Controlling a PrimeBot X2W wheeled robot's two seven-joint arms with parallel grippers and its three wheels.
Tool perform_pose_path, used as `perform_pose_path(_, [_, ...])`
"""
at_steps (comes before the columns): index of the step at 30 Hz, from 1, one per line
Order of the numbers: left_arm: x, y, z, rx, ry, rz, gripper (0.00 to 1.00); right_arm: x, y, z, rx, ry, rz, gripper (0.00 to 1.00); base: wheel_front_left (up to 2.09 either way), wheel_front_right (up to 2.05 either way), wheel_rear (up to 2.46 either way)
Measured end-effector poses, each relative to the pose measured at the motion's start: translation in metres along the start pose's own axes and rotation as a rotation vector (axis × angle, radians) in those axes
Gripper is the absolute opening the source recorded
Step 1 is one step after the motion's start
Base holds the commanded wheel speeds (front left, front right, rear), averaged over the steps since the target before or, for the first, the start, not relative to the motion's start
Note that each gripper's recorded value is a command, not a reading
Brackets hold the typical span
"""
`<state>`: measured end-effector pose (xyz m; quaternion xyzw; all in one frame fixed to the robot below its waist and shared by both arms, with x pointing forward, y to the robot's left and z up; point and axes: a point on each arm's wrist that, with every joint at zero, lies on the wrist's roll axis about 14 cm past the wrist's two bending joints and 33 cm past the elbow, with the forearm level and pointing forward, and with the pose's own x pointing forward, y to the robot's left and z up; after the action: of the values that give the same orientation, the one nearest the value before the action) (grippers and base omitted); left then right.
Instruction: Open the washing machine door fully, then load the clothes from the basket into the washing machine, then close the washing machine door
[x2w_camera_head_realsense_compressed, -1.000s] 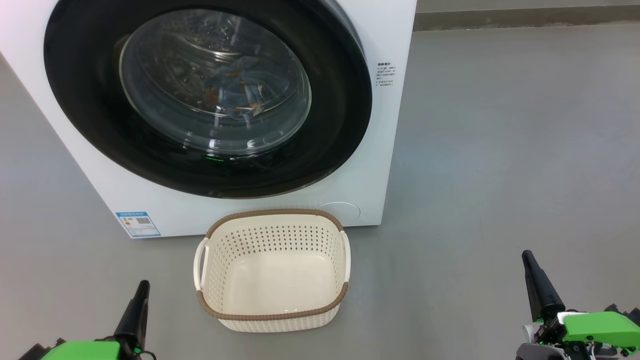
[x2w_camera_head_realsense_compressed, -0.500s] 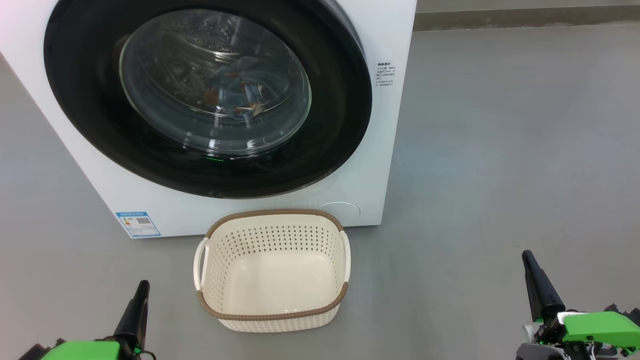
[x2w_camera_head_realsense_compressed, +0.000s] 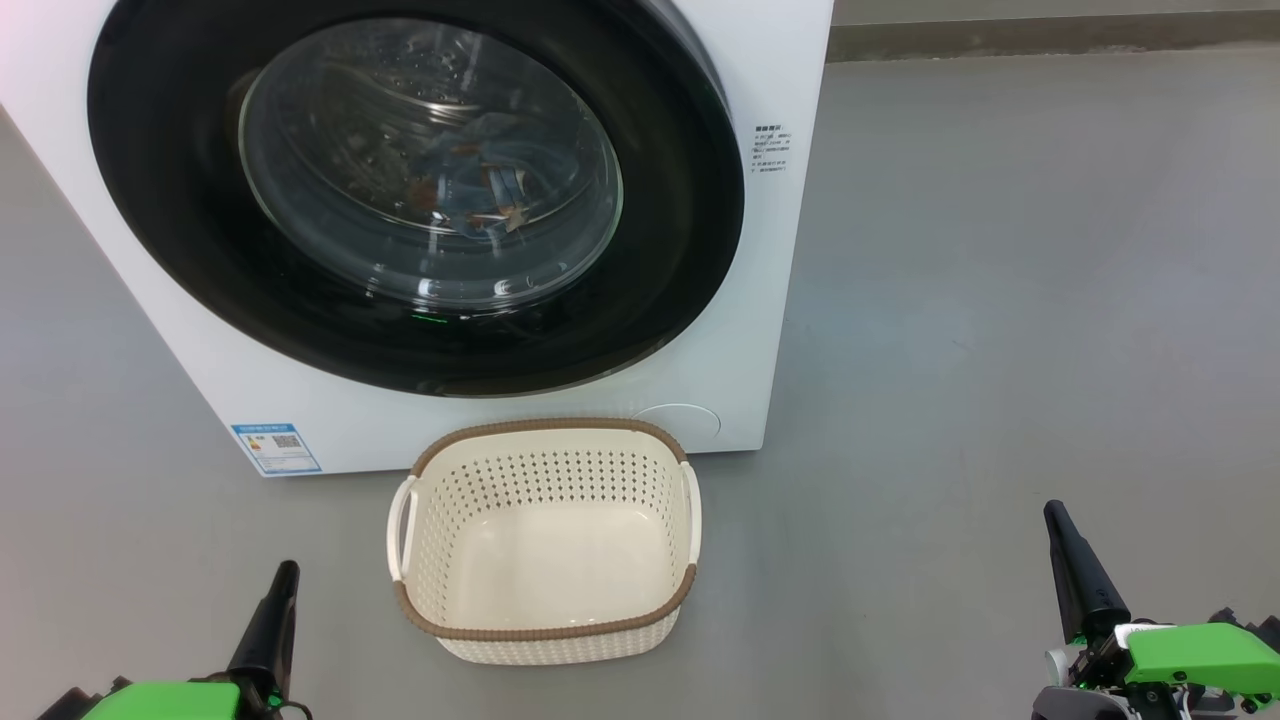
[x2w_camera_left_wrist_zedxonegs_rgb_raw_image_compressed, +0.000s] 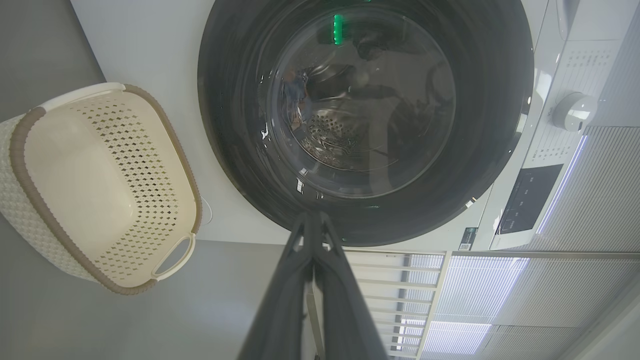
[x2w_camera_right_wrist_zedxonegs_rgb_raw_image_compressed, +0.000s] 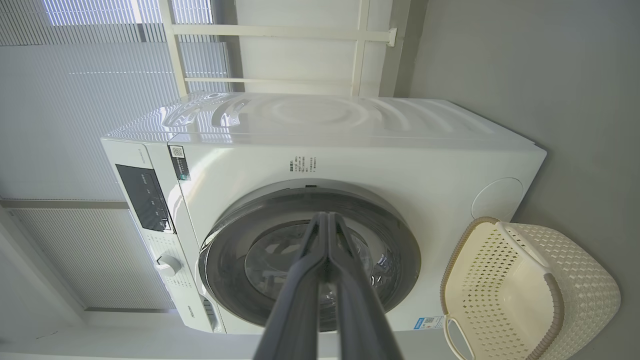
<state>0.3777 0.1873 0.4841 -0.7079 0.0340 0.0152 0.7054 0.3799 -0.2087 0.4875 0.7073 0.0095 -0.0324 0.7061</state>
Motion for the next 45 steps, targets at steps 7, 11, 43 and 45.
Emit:
perform_pose_path(7, [0.0000,0.0000,0.0000,0.000,0.000,0.000,0.00,0.0000,0.0000,0.0000,0.000,0.000,0.000,0.00,0.00,0.00,0.00])
perform_pose_path(11, [0.0000,0.0000,0.0000,-0.001,0.000,0.000,0.00,0.0000,0.0000,0.0000,0.000,0.000,0.000,0.00,0.00,0.00,0.00])
perform_pose_path(43, [0.0000,0.0000,0.0000,-0.001,-0.001,0.000,0.00,0.0000,0.0000,0.0000,0.000,0.000,0.000,0.00,0.00,0.00,0.00])
perform_pose_path(45, [0.0000,0.0000,0.0000,-0.001,-0.001,0.000,0.00,0.0000,0.0000,0.0000,0.000,0.000,0.000,0.00,0.00,0.00,0.00])
